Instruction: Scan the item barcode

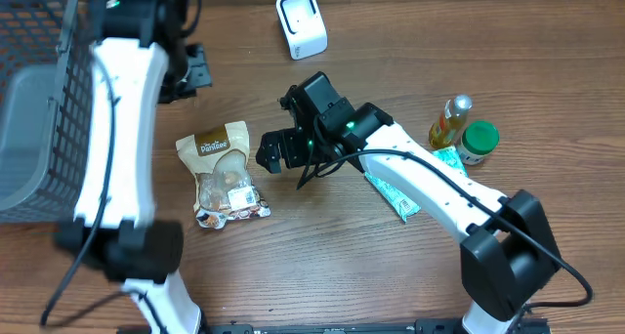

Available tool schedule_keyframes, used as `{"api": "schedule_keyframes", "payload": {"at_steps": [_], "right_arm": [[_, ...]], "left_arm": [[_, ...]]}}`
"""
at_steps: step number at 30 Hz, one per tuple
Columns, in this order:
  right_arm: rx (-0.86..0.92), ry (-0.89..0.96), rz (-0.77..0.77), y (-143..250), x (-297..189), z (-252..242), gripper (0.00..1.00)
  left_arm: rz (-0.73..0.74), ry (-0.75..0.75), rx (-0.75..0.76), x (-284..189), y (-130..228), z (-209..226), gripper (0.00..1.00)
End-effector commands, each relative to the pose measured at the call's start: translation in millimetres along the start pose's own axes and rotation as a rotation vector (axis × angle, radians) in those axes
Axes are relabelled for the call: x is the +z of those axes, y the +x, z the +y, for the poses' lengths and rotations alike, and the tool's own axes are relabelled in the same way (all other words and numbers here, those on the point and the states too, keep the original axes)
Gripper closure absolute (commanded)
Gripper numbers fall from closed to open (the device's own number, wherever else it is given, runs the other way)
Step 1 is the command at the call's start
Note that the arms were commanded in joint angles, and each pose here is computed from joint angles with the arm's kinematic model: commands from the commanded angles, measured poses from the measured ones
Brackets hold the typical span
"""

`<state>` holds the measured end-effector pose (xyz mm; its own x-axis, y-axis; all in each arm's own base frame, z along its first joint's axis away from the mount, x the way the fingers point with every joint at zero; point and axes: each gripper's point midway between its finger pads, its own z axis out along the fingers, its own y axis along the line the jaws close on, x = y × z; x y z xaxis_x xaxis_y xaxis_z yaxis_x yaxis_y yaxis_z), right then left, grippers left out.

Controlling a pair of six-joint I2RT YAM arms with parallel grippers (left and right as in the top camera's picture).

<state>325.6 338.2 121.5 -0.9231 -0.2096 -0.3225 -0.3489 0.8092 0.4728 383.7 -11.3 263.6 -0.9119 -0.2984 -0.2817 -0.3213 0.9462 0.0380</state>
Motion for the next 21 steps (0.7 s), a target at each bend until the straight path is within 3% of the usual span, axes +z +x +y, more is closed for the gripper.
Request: {"api": "schedule_keyframes", "payload": {"at_steps": [1, 4, 12, 18, 21], "right_arm": [[-0.003, 0.011, -0.030, -7, 4, -3, 0.00], [-0.013, -0.001, -0.056, -13, 4, 1, 0.00], [-0.007, 0.017, -0.050, -14, 22, -8, 0.00], [-0.001, 0.026, -0.033, -12, 39, -16, 0.00], [0.000, 0.028, -0.030, -12, 48, -19, 0.00]], "left_arm": [[-0.098, -0.004, -0.095, -31, 8, 17, 0.95], [-0.096, -0.003, -0.134, -17, 30, 24, 0.96], [0.073, -0.084, -0.124, 99, 102, 38, 0.96], [0.109, -0.080, -0.181, 138, 117, 54, 0.96], [0.136, -0.002, -0.168, 154, 119, 59, 0.96]]}}
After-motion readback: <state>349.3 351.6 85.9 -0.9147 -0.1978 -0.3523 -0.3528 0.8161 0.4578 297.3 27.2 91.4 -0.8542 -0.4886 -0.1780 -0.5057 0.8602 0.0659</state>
